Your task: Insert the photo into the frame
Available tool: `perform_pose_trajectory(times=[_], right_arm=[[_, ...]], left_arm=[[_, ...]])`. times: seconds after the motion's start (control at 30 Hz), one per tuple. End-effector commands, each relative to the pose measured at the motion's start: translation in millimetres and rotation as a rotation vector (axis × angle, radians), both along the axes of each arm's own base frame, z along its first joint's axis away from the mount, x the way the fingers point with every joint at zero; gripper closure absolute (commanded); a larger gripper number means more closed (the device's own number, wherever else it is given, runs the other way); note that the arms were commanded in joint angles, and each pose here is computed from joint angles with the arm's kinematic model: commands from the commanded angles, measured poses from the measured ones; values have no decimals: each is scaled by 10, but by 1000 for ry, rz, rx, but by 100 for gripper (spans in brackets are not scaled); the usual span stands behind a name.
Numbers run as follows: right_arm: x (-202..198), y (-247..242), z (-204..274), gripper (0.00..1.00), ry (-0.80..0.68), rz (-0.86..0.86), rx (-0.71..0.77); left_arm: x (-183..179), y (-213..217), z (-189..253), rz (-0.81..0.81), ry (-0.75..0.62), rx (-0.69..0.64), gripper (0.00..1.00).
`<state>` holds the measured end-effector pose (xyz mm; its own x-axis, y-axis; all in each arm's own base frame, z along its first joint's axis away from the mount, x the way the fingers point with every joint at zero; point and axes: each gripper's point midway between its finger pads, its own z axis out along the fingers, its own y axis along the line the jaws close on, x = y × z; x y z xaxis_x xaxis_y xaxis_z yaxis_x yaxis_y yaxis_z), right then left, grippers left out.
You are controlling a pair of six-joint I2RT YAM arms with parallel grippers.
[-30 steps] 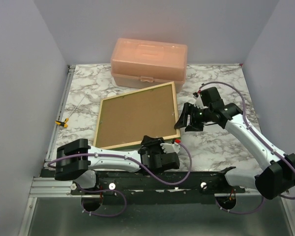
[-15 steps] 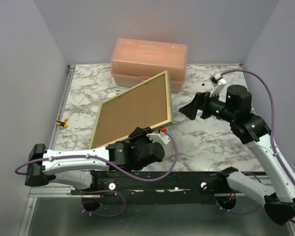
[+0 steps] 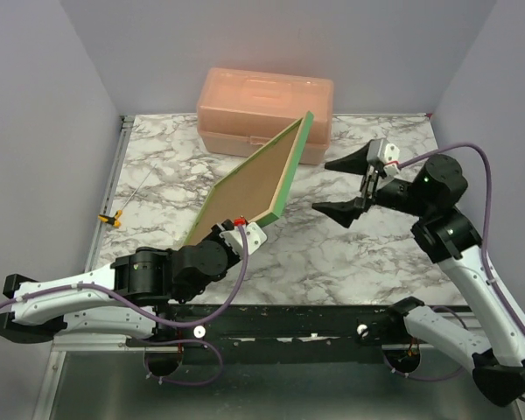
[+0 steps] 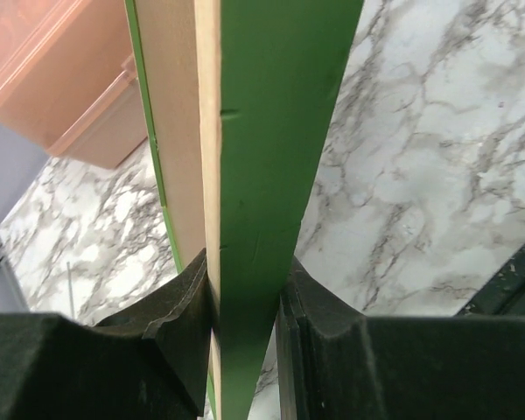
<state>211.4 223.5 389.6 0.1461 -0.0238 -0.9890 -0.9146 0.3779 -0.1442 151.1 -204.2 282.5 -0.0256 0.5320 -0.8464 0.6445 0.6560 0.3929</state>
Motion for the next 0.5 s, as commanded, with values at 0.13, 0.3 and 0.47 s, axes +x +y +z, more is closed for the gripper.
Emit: perform_pose_trajectory(times=[0.13,0.3,0.47], right_arm=[[-283,270,392,0,-452,375,-56],[-284,393,517,0,-539,510,-77],[-379,630,480,0,-533,653,-66]], left_arm=[[-332,-321,181,-173,150,-202,99],[-352,-326,175,-181,159,-201,99],[-363,-329,199,-186,163,-210,99]])
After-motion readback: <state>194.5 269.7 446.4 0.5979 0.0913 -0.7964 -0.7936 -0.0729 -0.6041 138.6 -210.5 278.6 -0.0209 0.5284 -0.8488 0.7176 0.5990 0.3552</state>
